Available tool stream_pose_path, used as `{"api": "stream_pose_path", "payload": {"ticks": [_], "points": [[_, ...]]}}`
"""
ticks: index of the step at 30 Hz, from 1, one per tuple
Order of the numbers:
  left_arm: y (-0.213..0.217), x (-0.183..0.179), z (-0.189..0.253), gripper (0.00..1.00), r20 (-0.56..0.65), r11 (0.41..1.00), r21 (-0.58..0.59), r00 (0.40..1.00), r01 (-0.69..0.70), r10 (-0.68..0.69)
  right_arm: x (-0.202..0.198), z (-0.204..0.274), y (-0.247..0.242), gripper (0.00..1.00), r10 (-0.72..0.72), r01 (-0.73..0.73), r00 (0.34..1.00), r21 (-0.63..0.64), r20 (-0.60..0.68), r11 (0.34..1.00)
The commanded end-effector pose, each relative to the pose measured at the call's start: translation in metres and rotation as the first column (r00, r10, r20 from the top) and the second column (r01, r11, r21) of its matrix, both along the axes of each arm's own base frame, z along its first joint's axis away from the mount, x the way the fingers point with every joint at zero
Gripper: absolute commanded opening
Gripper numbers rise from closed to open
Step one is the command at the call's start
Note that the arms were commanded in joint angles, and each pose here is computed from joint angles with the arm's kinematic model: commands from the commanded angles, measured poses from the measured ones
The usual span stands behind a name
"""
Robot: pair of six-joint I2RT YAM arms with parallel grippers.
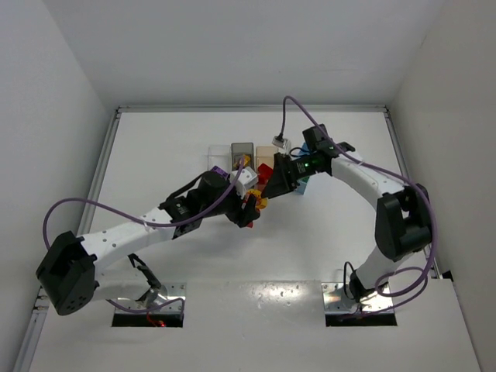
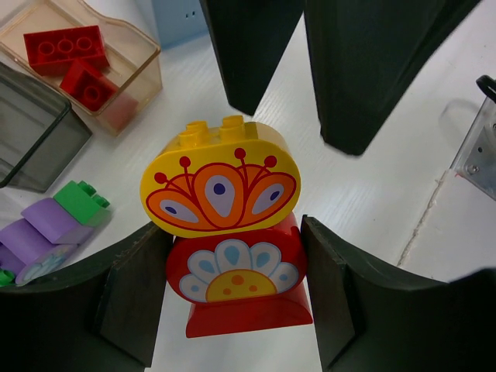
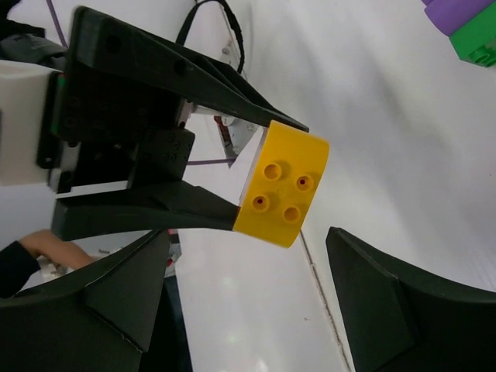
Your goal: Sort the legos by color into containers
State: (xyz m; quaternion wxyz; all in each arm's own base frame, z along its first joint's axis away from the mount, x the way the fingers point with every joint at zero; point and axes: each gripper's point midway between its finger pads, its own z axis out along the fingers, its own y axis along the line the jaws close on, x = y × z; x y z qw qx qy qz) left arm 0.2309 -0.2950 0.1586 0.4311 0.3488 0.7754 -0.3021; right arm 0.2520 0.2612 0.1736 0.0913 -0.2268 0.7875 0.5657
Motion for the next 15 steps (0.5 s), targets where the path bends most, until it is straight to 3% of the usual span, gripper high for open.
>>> {"api": "stream_pose_path", "payload": {"ticks": [1,5,8,9,11,12,15], "points": [[-0.017,0.010,0.041,0.04,0.093,0.996,-0.090,0.996,0.015,-0.007,-0.001,-0.005,0.009,0.82,0.030,-0.029,0.999,-0.021,0.036,0.999],[-0.027,0.005,0.041,0.05,0.092,0.994,-0.094,0.995,0.046,-0.038,0.000,-0.016,0.012,0.82,0.033,-0.032,0.999,-0.039,0.021,0.999],[-0.030,0.003,0.046,0.05,0.099,0.993,-0.102,0.994,0.056,-0.046,0.006,-0.014,0.016,0.73,0.035,-0.034,0.999,-0.027,0.021,0.999],[-0.030,0.005,0.046,0.05,0.101,0.994,-0.100,0.994,0.048,-0.038,0.008,-0.011,0.018,0.54,0.045,-0.045,0.999,-0.006,0.027,0.999],[-0.030,0.005,0.046,0.05,0.101,0.994,-0.100,0.994,0.048,-0.038,0.007,-0.006,0.019,0.30,0.060,-0.061,0.998,0.023,0.030,0.998],[-0.029,0.006,0.045,0.05,0.111,0.995,-0.093,0.993,0.043,-0.033,0.008,-0.004,0.020,0.12,0.060,-0.061,0.997,0.026,0.038,0.998],[-0.022,0.006,0.034,0.05,0.106,0.998,-0.062,0.994,0.025,-0.018,0.014,0.002,0.015,0.00,0.045,-0.048,0.998,0.048,0.051,0.998]]}}
